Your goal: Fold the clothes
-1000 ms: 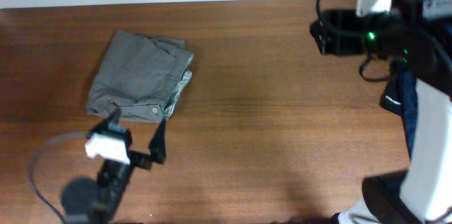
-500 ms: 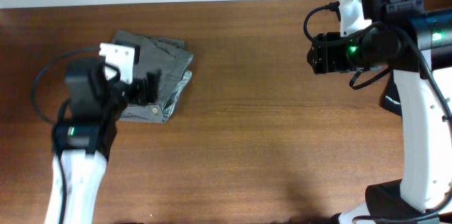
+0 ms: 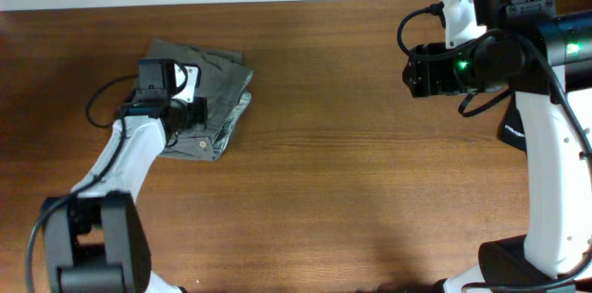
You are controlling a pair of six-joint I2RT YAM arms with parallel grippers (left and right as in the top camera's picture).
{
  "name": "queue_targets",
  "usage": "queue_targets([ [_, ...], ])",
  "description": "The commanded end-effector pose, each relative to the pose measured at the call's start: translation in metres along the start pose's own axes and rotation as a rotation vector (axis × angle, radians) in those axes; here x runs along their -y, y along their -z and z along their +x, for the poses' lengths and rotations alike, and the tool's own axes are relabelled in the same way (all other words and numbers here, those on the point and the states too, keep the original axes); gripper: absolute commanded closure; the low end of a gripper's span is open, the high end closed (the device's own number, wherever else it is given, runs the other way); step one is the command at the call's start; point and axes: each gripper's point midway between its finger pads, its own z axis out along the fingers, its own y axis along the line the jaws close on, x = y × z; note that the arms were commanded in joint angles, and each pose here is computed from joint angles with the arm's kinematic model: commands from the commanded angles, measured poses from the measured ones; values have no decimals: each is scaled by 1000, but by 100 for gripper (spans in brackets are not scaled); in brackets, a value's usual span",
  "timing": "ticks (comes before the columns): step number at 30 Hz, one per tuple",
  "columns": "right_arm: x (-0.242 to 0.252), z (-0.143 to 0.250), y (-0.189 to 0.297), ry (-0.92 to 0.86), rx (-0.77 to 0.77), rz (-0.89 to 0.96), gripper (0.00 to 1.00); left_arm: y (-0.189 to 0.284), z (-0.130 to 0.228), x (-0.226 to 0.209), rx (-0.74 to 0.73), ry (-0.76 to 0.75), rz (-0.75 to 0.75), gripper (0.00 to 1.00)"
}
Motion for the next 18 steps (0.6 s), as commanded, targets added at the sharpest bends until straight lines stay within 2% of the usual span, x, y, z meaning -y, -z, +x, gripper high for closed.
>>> queue_targets([
  [1, 1, 3, 3, 21, 2, 14, 30, -12, 2, -16, -20, 68, -34, 97],
  [11, 1, 3, 3, 32, 1, 14, 31, -70, 16, -46, -35, 133, -59, 97],
  [18, 1, 3, 3, 31, 1, 14, 33, -118, 9, -58, 18, 136, -70, 97],
])
